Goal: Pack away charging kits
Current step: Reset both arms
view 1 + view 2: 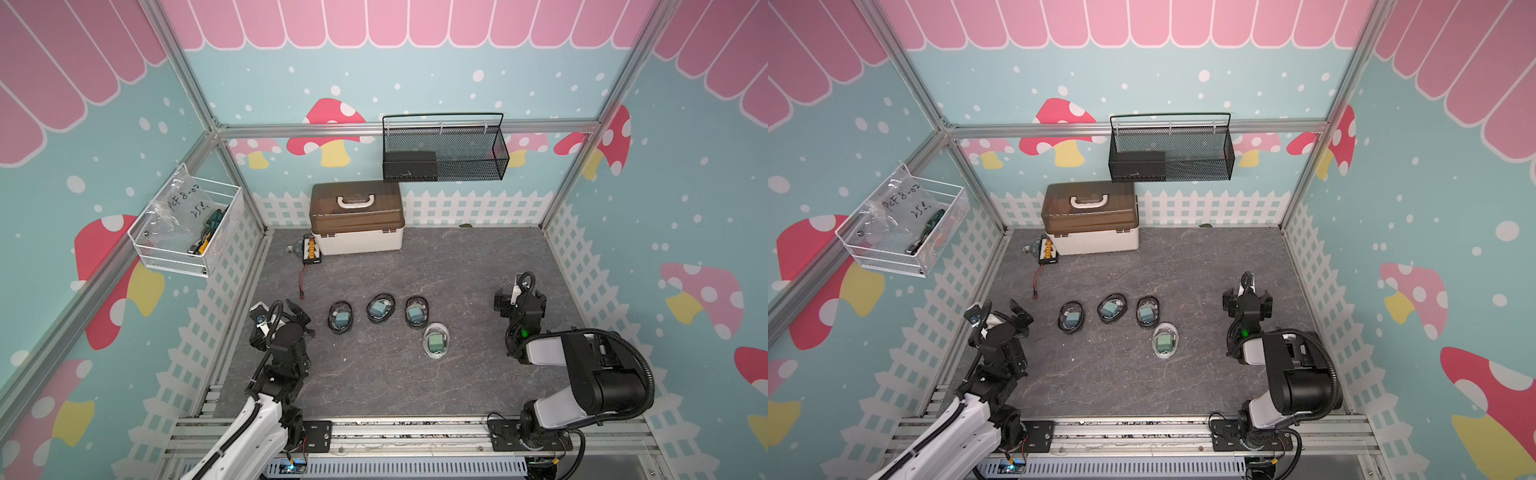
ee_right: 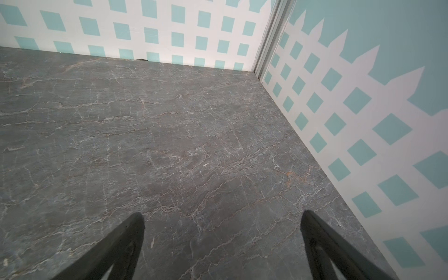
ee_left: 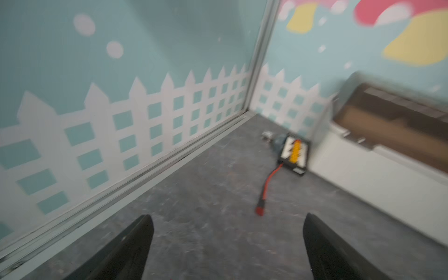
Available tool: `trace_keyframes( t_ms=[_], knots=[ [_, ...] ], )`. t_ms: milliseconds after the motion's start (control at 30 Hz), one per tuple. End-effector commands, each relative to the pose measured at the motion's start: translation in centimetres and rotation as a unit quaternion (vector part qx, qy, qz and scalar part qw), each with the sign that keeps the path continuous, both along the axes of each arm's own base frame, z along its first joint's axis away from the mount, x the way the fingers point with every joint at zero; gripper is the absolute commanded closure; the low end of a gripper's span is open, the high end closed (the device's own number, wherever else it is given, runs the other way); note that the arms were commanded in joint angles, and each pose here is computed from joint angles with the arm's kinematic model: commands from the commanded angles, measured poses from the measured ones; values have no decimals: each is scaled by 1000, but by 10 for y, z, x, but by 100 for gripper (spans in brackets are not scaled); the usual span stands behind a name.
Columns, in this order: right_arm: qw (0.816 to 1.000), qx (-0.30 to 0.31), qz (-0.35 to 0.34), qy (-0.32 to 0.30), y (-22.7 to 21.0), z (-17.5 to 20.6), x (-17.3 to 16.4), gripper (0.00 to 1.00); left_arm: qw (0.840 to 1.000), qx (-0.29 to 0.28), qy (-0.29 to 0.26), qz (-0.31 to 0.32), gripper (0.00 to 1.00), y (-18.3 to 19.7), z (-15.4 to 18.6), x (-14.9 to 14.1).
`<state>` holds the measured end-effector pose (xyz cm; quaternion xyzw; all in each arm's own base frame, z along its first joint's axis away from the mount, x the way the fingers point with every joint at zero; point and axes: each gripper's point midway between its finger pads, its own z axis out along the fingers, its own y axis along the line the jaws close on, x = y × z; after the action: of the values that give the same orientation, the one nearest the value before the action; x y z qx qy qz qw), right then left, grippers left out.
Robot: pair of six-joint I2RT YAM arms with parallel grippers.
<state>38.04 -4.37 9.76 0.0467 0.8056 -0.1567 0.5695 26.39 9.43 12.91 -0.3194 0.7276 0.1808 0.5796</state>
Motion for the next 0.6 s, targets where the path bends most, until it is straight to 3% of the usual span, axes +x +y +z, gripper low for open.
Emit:
trace_keyframes(
  t_ms=[0,100,133,167,233,267,367,400,567],
  knots=[
    [1000,4,1,-12,1,4,2,1,998,-29,-51,-32,0,13,11,41],
    [1000,4,3,-11,2,4,2,1,990,-10,-84,-114,1,-8,12,82],
    [1000,3,3,-11,2,4,3,1,990,1,-73,-119,1,-9,9,95],
    [1000,3,4,-11,2,4,3,1,986,14,-41,-163,0,-32,9,108],
    [1000,2,4,-11,3,4,3,1,962,36,28,-269,4,-72,-14,136],
    [1000,2,4,-11,3,5,3,1,954,52,3,-294,1,-80,-12,142],
    [1000,0,4,-11,3,4,2,1,975,34,-18,-220,0,-53,-11,123],
    [1000,0,3,-11,2,4,2,1,974,43,-44,-216,0,-53,-2,122],
    [1000,0,4,-11,3,4,3,1,975,34,-19,-219,0,-54,-7,125]
  ],
)
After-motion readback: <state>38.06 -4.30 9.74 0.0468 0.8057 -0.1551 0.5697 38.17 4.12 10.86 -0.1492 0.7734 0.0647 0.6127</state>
